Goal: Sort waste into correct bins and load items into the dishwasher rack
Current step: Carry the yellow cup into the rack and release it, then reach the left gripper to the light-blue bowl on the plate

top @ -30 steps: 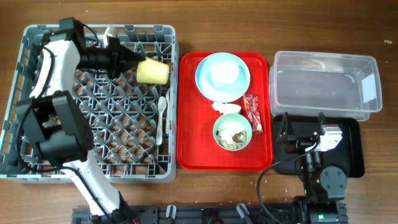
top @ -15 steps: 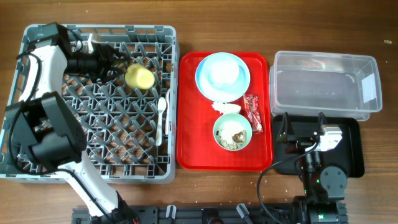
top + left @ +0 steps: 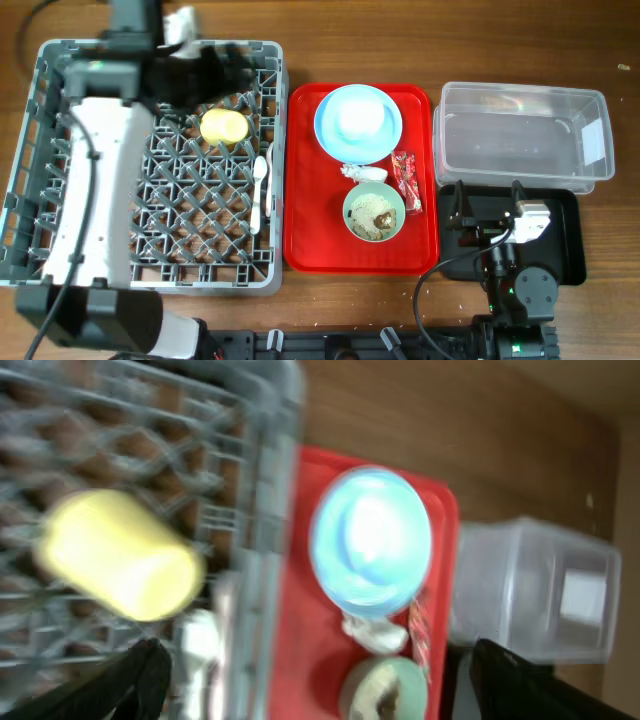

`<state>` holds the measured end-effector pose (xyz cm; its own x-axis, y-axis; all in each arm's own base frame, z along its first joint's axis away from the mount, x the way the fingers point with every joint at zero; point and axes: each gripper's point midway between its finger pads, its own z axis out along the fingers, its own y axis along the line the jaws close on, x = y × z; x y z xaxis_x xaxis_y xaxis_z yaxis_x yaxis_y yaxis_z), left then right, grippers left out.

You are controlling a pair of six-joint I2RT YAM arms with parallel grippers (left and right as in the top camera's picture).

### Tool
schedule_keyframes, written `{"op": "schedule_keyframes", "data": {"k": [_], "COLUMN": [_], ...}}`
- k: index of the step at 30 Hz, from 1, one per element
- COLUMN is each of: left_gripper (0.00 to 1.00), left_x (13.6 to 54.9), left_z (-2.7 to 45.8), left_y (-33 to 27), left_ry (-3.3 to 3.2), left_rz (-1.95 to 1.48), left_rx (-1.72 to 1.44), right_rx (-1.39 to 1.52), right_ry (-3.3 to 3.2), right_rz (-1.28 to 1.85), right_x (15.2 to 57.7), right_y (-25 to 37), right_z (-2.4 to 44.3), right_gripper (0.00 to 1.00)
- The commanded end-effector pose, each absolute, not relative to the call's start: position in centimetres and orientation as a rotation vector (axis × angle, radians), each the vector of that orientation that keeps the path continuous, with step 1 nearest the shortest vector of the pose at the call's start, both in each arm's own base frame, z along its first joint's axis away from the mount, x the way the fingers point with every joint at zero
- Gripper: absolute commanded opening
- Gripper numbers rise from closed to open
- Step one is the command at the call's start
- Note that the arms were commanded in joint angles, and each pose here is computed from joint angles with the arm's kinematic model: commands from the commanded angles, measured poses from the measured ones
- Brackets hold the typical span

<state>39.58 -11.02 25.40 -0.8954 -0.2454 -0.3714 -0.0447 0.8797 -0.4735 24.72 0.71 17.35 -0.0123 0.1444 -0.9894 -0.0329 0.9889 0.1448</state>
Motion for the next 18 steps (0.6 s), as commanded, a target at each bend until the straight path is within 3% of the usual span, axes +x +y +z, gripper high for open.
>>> {"op": "schedule_keyframes", "data": {"k": [1, 3, 9, 15, 18], "left_gripper": [0.46, 0.39, 0.41, 0.40, 0.31], "left_x": [39.4, 39.5, 41.5, 44.0, 44.0], "left_z": [23.2, 21.0, 13.4, 7.3, 6.0], "left_y": [-18.2, -23.6, -33.4, -35.1, -35.1], "left_ry": [2.656, 2.650, 2.534, 2.490, 2.507], "left_rz": [-0.640, -0.593, -0.374, -0.239, -0.229], "left_rx": [0.010, 0.167, 0.361, 0.351, 0.355], "right_rx": [0.107, 0.108, 0.107, 0.107, 0.108], "right_ry": [1.567, 1.567, 1.567, 1.567, 1.567], "right_rz": [0.139, 0.140, 0.139, 0.139, 0.140], "right_x": [24.7, 24.7, 24.7, 24.7, 24.7], "right_y": [0.4, 0.4, 0.4, 0.4, 0.4], "right_z": [17.5, 17.5, 17.5, 17.5, 17.5], "right_gripper": [1.00, 1.00, 1.00, 1.00, 1.00]}}
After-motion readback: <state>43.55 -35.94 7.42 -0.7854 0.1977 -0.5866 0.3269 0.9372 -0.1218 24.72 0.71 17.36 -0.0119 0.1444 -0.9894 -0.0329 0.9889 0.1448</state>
